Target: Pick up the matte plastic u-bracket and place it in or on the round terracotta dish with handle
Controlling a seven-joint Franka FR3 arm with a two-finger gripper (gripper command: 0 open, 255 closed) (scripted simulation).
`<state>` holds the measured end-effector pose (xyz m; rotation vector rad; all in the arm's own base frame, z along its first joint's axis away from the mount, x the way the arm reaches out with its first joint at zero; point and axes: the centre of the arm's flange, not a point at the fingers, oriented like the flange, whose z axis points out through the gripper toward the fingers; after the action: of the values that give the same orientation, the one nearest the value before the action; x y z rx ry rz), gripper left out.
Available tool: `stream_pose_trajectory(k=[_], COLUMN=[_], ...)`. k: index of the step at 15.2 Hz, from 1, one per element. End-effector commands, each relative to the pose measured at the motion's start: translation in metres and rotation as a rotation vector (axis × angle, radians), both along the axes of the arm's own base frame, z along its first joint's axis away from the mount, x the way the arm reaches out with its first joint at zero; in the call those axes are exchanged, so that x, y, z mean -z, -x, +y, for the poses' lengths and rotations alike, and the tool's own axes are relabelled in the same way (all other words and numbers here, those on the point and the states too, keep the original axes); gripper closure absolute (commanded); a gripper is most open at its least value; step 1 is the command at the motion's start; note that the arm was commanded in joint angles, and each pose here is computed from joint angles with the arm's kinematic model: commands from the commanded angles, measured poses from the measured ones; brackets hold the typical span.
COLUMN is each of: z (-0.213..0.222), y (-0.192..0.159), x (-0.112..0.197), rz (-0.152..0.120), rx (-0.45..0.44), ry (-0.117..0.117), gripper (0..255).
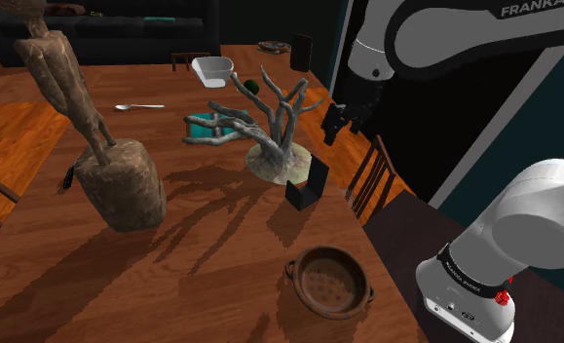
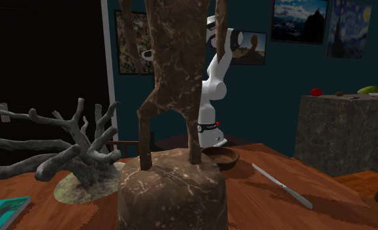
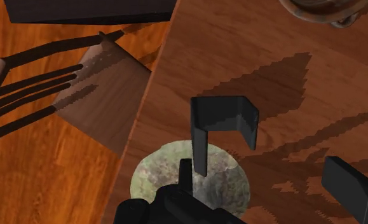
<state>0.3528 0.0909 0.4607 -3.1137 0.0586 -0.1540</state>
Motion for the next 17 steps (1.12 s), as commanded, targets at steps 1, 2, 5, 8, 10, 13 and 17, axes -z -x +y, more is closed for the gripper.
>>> stream_pose_trajectory(k=[1,2,5,8,10,13,17], z=[0.013,0.019,0.034,0.049,0.059,0.071,0.07], y=[-0.006,-0.01,-0.02,-0.03,-0.036,-0.045,-0.046], x=[0.022,0.034,0.07,0.106,0.131,0.163,0.184], rz=[0.008,0.012,0.025,0.039,0.048,0.06,0.06], rx=[0.015,0.022,0.043,0.064,0.078,0.096,0.096], ry=[0.006,0.01,0.021,0.031,0.038,0.048,0.048], gripper=[0,0,0,0,0,0,0])
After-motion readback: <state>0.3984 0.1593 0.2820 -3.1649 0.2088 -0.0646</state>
